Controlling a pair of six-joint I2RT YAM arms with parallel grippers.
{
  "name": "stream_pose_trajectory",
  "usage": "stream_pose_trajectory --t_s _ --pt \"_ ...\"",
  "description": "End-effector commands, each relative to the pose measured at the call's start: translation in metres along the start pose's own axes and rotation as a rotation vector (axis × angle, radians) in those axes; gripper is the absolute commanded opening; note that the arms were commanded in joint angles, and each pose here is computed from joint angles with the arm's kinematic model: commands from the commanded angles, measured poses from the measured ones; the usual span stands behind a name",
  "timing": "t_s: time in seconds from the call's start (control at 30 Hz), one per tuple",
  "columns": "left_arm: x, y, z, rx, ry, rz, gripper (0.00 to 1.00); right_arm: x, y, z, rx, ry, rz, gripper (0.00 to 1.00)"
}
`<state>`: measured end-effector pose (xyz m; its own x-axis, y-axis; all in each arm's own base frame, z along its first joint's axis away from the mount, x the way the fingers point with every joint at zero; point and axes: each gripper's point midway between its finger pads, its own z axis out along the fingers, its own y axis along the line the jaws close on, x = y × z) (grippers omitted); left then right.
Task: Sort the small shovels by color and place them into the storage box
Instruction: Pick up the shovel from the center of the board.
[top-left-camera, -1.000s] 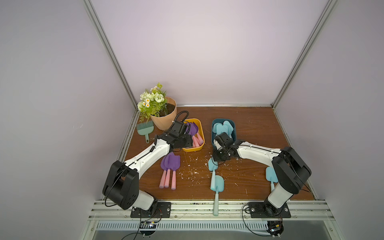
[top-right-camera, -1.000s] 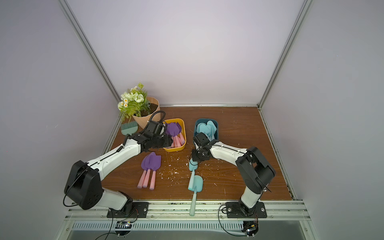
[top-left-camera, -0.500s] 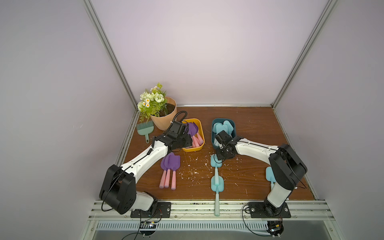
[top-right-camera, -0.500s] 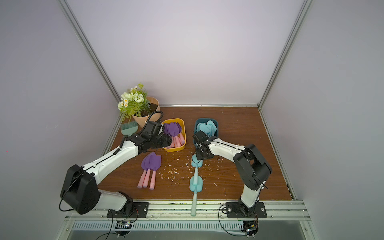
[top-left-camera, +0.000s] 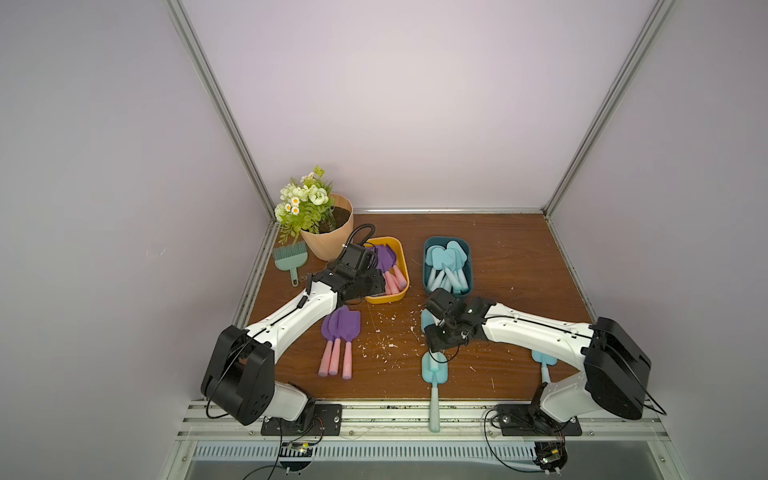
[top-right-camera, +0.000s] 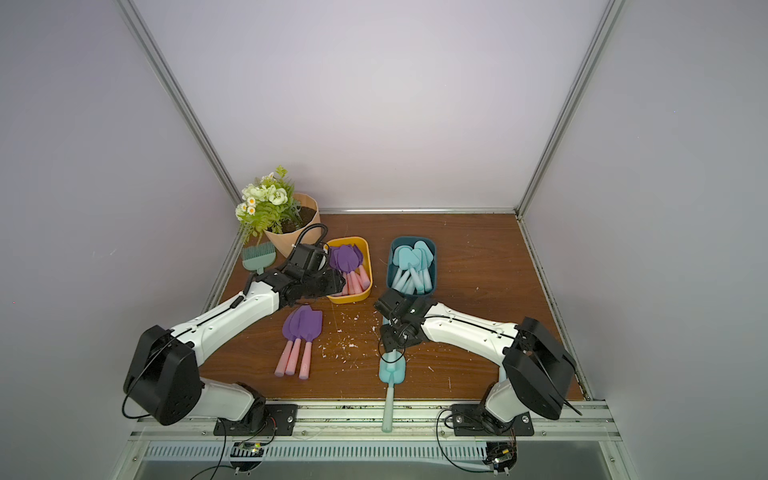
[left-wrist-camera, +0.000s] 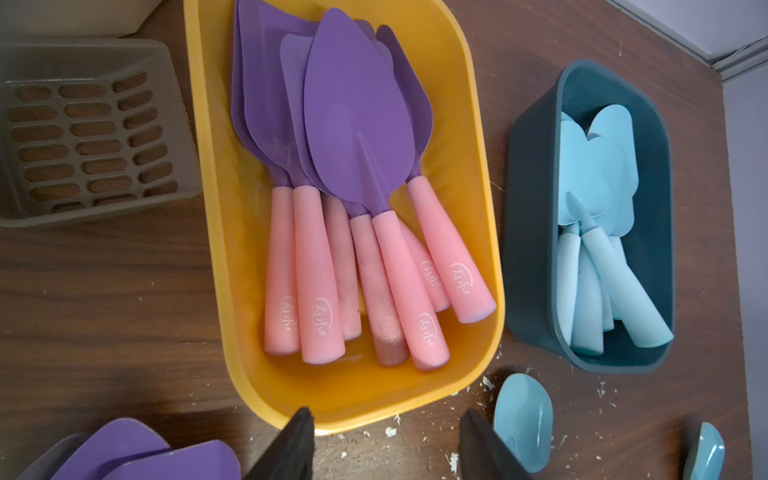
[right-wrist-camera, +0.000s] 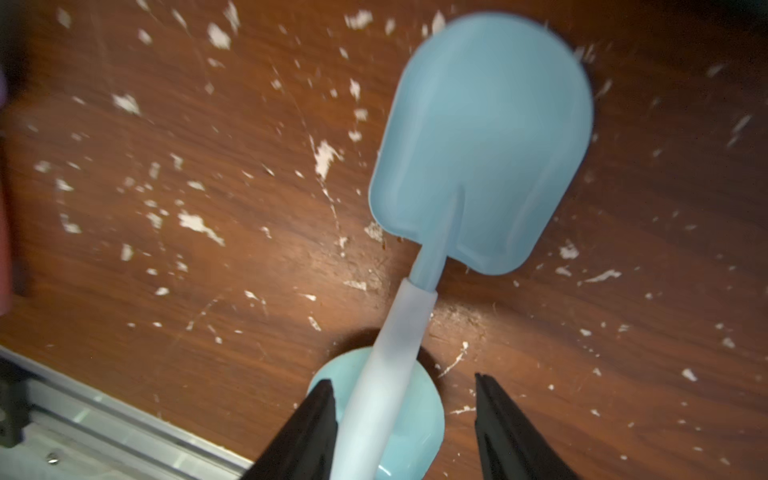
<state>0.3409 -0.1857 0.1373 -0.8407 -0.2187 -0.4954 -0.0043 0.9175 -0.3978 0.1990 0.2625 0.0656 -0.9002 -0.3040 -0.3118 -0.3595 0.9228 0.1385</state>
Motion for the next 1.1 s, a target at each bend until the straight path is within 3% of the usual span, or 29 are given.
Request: stream_pose_trajectory --t_s 0.0,0.17,0.5,0.77,1.07 --pt "-0.001 -0.005 0.003 0.008 -0.002 -0.003 0.58 0.007 0.006 0.008 -0.005 0.039 0.026 0.57" --pt "0.0 -0.004 0.004 0.006 0.004 -0.003 0.58 0.005 0.01 0.024 0.009 0.052 -0.002 0.49" --pt "0.001 -0.002 0.001 -0.001 0.0 0.002 0.58 -0.007 0.014 0.032 0.03 0.044 -0.042 0.21" --pt "-0.003 0.001 -0.001 -0.02 -0.017 0.011 0.59 -0.043 0.02 -0.025 -0.026 -0.109 -0.064 0.15" --pt "-0.002 0.001 -0.001 -0.016 -0.021 -0.003 0.59 -0.14 -0.049 -0.093 0.044 -0.328 0.096 0.15"
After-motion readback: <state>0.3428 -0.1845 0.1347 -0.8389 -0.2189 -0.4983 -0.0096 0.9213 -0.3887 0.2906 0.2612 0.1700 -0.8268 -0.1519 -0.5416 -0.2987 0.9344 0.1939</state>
